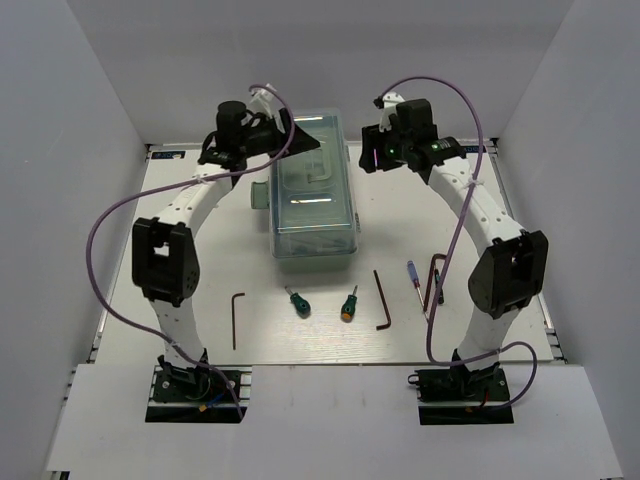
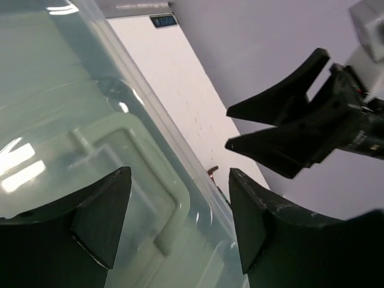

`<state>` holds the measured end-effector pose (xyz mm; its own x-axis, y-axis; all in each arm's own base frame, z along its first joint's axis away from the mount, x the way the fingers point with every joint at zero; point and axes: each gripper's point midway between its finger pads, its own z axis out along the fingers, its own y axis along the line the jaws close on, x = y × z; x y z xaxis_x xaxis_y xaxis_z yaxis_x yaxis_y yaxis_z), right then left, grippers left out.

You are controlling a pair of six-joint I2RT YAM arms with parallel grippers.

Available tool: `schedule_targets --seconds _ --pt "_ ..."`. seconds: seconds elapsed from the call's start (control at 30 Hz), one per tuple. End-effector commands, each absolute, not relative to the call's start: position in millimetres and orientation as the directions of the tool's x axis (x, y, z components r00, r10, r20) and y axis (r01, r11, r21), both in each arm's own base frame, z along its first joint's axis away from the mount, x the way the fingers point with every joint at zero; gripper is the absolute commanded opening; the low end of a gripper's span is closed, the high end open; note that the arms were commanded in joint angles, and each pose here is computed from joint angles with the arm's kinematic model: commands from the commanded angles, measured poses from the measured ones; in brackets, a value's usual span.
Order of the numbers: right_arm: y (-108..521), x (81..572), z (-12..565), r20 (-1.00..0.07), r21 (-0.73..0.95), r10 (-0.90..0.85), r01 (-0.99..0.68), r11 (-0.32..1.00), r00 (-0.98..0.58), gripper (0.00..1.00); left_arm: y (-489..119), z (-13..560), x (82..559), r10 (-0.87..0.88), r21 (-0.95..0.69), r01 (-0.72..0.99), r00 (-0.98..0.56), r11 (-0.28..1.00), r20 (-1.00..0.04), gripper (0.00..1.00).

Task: Sort the tools into containers

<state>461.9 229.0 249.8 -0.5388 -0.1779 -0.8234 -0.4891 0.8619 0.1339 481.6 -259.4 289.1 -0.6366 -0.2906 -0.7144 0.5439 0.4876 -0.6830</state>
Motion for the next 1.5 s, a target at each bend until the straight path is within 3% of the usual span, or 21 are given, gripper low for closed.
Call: schedule_targets --seconds 0.0,0.17,0.5,1.1,1.3,1.47 --pt "218 461 270 -0.86 0.121 -0.145 -0.47 0.874 -0.49 0.63 -288 319 472 -0.219 -0.642 0.622 -0.62 0.448 -0.753 0.76" --pt "224 456 251 -0.822 0.188 -0.137 -0.491 0.851 -0.552 0.63 -307 305 481 -0.175 -0.625 0.559 -0.653 0.545 -0.737 0.76" --pt "253 433 227 -0.744 0.365 -0.122 -0.553 0.749 -0.657 0.63 -289 276 484 -0.111 -0.51 0.398 -0.696 0.762 -0.709 0.67" --pt "264 415 216 -0.693 0.467 -0.109 -0.56 0.684 -0.712 0.62 -304 231 478 -0.039 -0.434 0.318 -0.768 0.843 -0.639 0.58" --pt "277 400 217 -0.664 0.541 -0.117 -0.582 0.607 -0.739 0.62 -300 207 468 0.013 -0.375 0.285 -0.81 0.882 -0.586 0.58" --pt "288 389 224 -0.64 0.615 -0.113 -0.595 0.518 -0.76 0.62 -328 193 453 0.063 -0.416 0.339 -0.832 0.844 -0.551 0.52"
